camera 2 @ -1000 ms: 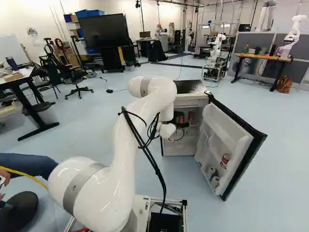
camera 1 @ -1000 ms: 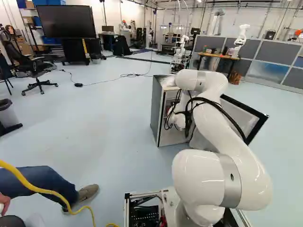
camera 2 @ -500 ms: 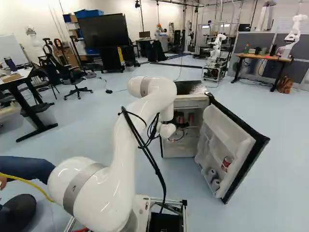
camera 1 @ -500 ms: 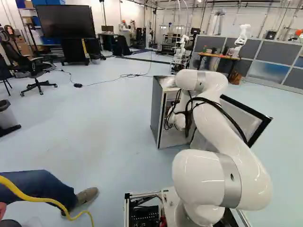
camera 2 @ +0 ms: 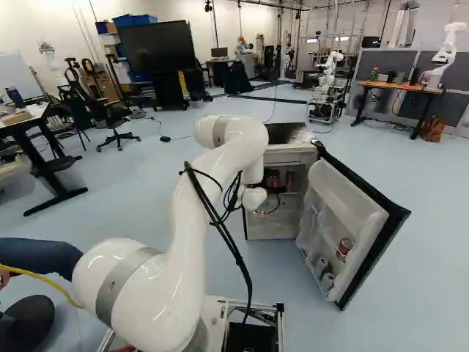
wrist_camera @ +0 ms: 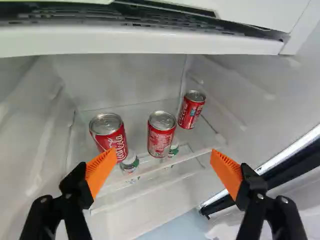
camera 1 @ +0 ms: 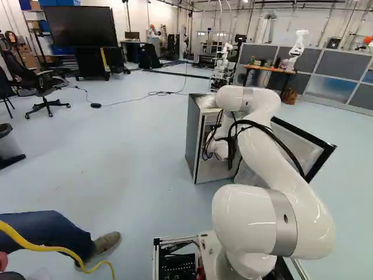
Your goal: Grab a drink from the fridge
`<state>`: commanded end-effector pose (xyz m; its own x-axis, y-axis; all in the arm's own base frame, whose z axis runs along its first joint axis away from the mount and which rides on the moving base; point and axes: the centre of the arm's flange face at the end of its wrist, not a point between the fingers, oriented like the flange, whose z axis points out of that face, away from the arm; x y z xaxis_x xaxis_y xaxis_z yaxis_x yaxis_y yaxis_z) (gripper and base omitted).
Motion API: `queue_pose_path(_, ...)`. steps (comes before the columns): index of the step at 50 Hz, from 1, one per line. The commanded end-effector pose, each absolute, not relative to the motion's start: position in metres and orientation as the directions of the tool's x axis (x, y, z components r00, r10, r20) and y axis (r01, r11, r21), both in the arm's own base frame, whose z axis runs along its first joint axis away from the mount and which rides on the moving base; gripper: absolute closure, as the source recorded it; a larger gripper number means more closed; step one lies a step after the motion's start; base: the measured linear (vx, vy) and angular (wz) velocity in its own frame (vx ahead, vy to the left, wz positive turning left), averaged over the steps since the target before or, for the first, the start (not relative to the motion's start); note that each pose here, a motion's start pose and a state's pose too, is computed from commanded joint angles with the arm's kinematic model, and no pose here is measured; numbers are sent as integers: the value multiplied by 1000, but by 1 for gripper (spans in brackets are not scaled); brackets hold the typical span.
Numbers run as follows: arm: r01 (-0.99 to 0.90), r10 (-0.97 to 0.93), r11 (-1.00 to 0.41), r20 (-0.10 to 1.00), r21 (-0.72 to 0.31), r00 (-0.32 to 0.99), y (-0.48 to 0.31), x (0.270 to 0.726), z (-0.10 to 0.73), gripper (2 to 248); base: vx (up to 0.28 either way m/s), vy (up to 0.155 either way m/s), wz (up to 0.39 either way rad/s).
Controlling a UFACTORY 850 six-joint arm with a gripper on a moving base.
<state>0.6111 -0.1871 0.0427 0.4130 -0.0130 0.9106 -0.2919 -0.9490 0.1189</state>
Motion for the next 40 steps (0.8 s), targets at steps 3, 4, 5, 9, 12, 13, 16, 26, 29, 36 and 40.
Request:
queue_pose_path(3,-292,-12,-949,911,119,412,-187,612,42,3,0,0,0)
queue_pose_path(4,-292,-12,-949,911,119,411,-187,612,42,3,0,0,0)
queue_pose_path(5,-292,-12,-949,912,119,411,-187,613,42,3,0,0,0)
queue_pose_path(9,-291,-11,-949,913,119,408,-187,615,42,3,0,0,0)
queue_pose_path(12,-291,-10,-949,914,119,406,-187,616,41,3,0,0,0)
queue_pose_path(13,-291,-10,-949,914,119,405,-187,617,41,3,0,0,0)
queue_pose_path(16,-290,-9,-949,915,119,403,-187,618,41,3,0,0,0)
queue_pose_path(26,-289,-6,-950,918,119,396,-187,623,39,3,0,0,0)
queue_pose_path(29,-289,-5,-950,919,119,394,-187,625,38,3,0,0,0)
queue_pose_path(36,-289,-3,-950,921,119,389,-187,628,37,3,0,0,0)
queue_pose_path(40,-288,-2,-950,923,119,386,-188,630,37,3,0,0,0)
